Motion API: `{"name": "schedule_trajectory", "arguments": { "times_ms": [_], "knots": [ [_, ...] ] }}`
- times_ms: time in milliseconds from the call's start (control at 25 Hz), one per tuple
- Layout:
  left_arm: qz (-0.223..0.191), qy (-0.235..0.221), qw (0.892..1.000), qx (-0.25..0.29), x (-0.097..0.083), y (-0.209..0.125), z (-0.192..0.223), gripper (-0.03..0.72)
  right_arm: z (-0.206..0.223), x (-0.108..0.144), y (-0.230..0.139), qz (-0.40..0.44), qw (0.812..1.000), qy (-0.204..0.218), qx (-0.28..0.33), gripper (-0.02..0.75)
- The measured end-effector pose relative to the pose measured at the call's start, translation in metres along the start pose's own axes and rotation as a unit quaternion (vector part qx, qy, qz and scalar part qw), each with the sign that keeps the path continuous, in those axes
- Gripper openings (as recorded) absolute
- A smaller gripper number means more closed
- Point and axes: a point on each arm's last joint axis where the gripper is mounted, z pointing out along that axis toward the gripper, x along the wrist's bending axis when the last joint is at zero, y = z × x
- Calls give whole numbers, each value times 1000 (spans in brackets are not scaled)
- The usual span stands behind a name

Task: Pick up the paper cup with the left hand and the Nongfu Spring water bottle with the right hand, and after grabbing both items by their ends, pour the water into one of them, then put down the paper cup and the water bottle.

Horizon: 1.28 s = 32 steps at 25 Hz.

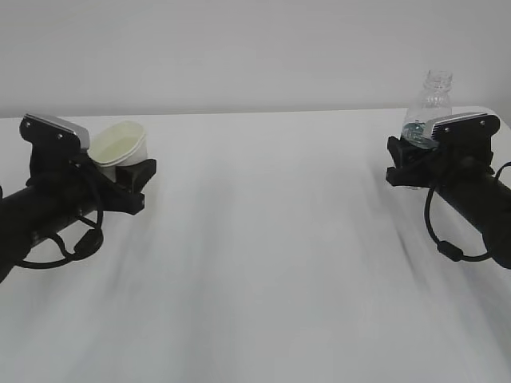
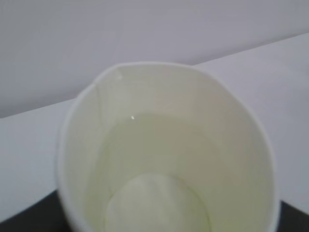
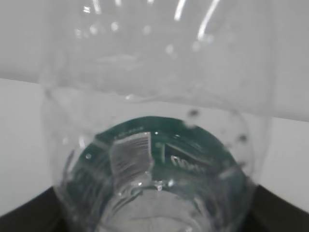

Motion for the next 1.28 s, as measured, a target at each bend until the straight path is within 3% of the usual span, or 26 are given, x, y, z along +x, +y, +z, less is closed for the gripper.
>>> {"name": "schedule_trajectory", "arguments": {
  "times_ms": [1280],
  "knots": [
    [-21, 163, 986, -11, 95, -3, -29, 446, 0, 0, 0, 0, 1000, 1, 0, 468]
  ]
}}
